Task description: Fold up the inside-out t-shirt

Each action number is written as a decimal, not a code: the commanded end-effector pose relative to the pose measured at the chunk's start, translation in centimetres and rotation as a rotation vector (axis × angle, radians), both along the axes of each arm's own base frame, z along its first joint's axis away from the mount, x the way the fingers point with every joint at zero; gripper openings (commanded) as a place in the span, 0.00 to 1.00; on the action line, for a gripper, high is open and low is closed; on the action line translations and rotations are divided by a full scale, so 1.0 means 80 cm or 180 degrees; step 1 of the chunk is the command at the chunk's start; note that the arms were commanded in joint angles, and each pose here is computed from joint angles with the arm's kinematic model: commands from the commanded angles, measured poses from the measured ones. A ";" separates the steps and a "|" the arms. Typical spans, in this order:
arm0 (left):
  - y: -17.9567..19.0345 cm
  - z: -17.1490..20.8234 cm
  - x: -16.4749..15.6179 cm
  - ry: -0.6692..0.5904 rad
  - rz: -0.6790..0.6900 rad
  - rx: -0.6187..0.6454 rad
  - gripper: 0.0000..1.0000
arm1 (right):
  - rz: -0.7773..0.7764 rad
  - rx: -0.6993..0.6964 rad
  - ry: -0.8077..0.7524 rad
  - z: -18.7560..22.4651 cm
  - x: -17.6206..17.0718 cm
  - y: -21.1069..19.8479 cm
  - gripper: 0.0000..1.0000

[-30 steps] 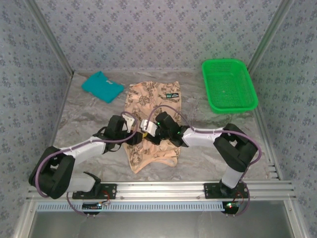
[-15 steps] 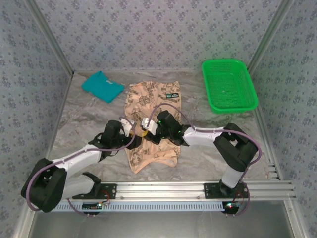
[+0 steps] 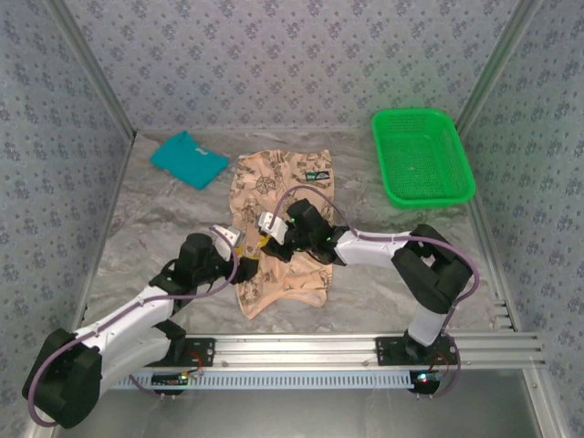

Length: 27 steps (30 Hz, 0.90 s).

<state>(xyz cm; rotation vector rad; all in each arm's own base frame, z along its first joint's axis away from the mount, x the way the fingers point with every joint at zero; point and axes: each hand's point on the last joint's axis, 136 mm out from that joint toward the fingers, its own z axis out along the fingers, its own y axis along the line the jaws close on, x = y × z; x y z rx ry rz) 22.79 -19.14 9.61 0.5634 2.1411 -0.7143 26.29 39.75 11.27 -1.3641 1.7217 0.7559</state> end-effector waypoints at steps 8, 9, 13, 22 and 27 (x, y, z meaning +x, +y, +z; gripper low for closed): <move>-0.018 -0.009 0.030 0.0174 -0.0071 0.0244 0.56 | 0.0183 0.0154 0.0025 0.012 -0.008 0.009 0.17; -0.022 -0.005 0.033 0.0144 -0.0099 0.0218 0.55 | 0.0204 0.0147 0.0033 0.011 -0.011 0.008 0.17; -0.037 0.013 0.040 0.0053 -0.0278 0.0143 0.33 | 0.0206 0.0101 -0.0018 0.009 -0.014 0.001 0.21; -0.052 0.031 0.035 0.0419 -0.0496 -0.0131 0.00 | 0.0142 0.0109 -0.0433 0.023 -0.037 -0.042 0.40; -0.055 0.037 0.026 0.0851 -0.0463 -0.0320 0.00 | 0.0390 -0.0176 -0.0906 0.013 -0.082 -0.055 0.43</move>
